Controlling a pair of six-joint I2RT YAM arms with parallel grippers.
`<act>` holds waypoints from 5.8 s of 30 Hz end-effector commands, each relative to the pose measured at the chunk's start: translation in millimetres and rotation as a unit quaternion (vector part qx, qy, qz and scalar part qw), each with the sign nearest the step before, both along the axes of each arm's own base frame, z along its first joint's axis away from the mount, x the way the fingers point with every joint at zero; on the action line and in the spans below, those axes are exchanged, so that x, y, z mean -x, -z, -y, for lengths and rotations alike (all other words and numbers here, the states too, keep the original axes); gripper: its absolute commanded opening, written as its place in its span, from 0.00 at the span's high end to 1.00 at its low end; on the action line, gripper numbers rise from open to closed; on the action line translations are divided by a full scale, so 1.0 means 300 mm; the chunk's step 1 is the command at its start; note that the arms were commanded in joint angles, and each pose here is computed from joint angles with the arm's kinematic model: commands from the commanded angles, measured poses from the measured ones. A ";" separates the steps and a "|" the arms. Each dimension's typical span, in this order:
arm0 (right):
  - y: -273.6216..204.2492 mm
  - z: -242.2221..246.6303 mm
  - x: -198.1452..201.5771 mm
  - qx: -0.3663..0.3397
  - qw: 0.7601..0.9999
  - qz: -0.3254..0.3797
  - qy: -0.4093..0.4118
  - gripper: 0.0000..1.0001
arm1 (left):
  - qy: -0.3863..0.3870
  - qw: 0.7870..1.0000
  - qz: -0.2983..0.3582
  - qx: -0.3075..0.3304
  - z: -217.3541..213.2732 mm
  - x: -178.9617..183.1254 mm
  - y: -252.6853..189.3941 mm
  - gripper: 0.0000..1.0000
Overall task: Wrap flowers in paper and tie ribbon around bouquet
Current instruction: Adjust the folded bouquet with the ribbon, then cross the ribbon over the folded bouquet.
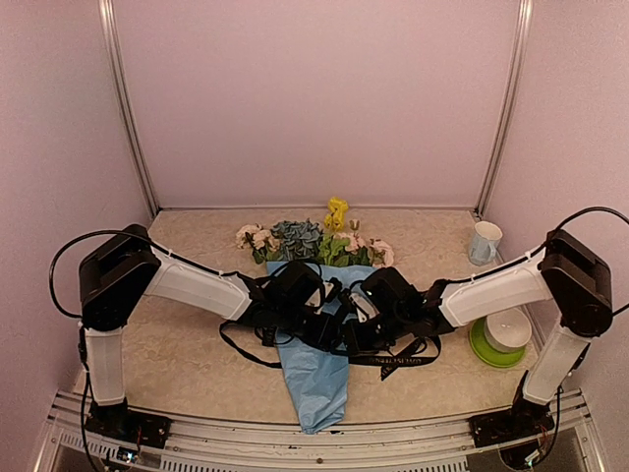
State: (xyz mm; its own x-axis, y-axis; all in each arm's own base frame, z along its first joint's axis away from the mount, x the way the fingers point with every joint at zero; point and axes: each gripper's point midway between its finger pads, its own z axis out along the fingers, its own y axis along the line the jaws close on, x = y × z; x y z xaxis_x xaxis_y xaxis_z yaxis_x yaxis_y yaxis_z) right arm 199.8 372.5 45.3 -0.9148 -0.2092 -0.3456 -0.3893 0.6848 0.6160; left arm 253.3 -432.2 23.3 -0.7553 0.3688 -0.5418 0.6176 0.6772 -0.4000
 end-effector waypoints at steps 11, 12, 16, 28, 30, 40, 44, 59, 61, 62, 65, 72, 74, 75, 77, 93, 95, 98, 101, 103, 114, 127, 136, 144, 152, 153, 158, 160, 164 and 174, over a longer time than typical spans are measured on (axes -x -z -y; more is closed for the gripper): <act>-0.142 0.578 -0.059 0.209 0.962 0.047 0.173 0.35 | 0.007 0.999 -0.020 -0.042 -0.044 0.018 0.124 1.00; -0.112 0.644 -0.061 0.226 0.955 0.033 0.190 0.33 | 0.007 0.999 -0.018 -0.042 -0.044 0.018 0.121 1.00; -0.033 0.831 -0.069 0.277 0.928 0.010 0.249 0.24 | 0.010 0.999 -0.010 -0.041 -0.038 0.017 0.104 1.00; 0.102 0.779 -0.058 0.241 0.947 -0.023 0.212 0.80 | 0.012 0.999 0.002 -0.046 -0.037 0.018 0.084 1.00; 0.078 0.795 -0.097 0.254 0.943 -0.003 0.215 1.00 | 0.011 0.999 0.005 -0.050 -0.040 0.014 0.085 1.00; -0.635 0.784 -0.373 0.205 0.918 0.239 0.241 1.00 | 0.012 0.998 0.009 -0.058 -0.046 0.008 0.104 1.00; -0.799 0.547 -0.317 0.045 0.951 0.281 0.121 1.00 | 0.009 0.998 0.009 -0.060 -0.054 0.004 0.114 1.00; -0.801 0.016 -0.367 -0.180 0.942 0.283 -0.027 1.00 | -0.024 0.998 -0.039 0.034 -0.047 0.004 0.059 1.00; -0.731 -0.017 -0.404 -0.188 0.950 0.250 -0.009 1.00 | -0.036 0.997 -0.039 0.061 -0.044 0.001 0.031 1.00; -0.678 -0.032 -0.414 -0.192 0.954 0.230 -0.003 1.00 | -0.036 0.996 -0.037 0.069 -0.038 0.004 0.020 1.00; -0.513 -0.075 -0.434 -0.203 0.966 0.163 0.011 1.00 | -0.033 0.996 -0.037 0.078 -0.024 0.014 0.013 1.00; -0.205 -0.041 -0.474 -0.117 0.988 0.084 0.061 1.00 | -0.046 0.993 -0.036 0.100 -0.054 0.008 -0.024 1.00; -0.139 -0.039 -0.470 -0.106 0.990 0.066 0.059 1.00 | -0.042 0.992 -0.020 0.116 -0.049 0.006 -0.068 1.00; -0.101 -0.039 -0.465 -0.098 0.992 0.053 0.057 1.00 | -0.037 0.992 -0.011 0.122 -0.044 0.008 -0.090 1.00; -0.037 -0.034 -0.456 -0.083 0.994 0.034 0.056 1.00 | -0.027 0.991 0.007 0.131 -0.032 0.014 -0.135 1.00; 0.040 -0.017 -0.405 -0.077 0.995 0.042 -0.042 1.00 | 0.197 0.909 0.290 0.223 0.091 0.359 -0.907 1.00; 0.033 -0.028 -0.394 -0.087 0.994 0.043 -0.054 1.00 | 0.260 0.865 0.359 0.234 0.120 0.495 -0.990 1.00; 0.028 -0.042 -0.374 -0.096 0.992 0.043 -0.073 1.00 | 0.296 0.840 0.398 0.220 0.169 0.553 -0.981 1.00; 0.021 -0.048 -0.361 -0.095 0.991 0.047 -0.084 1.00 | 0.306 0.852 0.362 0.222 0.230 0.508 -0.926 1.00; 0.023 -0.044 -0.359 -0.092 0.991 0.047 -0.085 1.00 | 0.293 0.861 0.356 0.214 0.258 0.454 -0.894 1.00; 0.024 -0.038 -0.354 -0.087 0.992 0.043 -0.081 1.00 | 0.142 0.932 0.329 0.063 0.185 -0.001 -0.622 0.46; 0.025 -0.028 -0.359 -0.076 0.993 0.050 -0.078 1.00 | 0.073 0.966 0.244 0.049 -0.113 -0.195 -0.572 0.11; 0.023 -0.026 -0.352 -0.075 0.993 0.048 -0.079 1.00 | 0.077 0.978 0.193 0.016 -0.163 -0.284 -0.354 0.35; 0.012 -0.020 -0.349 -0.070 0.991 0.067 -0.094 1.00 | 0.079 0.981 0.177 -0.001 -0.108 -0.328 -0.255 0.41; 0.015 -0.017 -0.346 -0.067 0.990 0.073 -0.100 1.00 | 0.053 0.980 0.193 -0.001 -0.127 -0.341 -0.242 1.00; 0.017 -0.016 -0.347 -0.065 0.990 0.074 -0.101 1.00 | 0.049 0.979 0.196 -0.002 -0.137 -0.338 -0.244 1.00; 0.026 -0.006 -0.349 -0.059 0.991 0.075 -0.095 0.86 | 0.005 0.978 0.208 -0.021 -0.214 -0.353 -0.276 1.00; 0.035 0.004 -0.357 -0.057 0.992 0.071 -0.086 0.75 | -0.026 0.976 0.213 -0.049 -0.271 -0.365 -0.278 1.00; 0.083 0.024 -0.360 -0.048 0.995 0.052 -0.077 0.62 | -0.052 0.974 0.210 -0.067 -0.343 -0.335 -0.291 1.00; 0.091 0.056 -0.353 -0.062 0.995 0.038 -0.070 0.46 | -0.157 0.958 0.201 -0.133 -0.600 -0.243 -0.397 1.00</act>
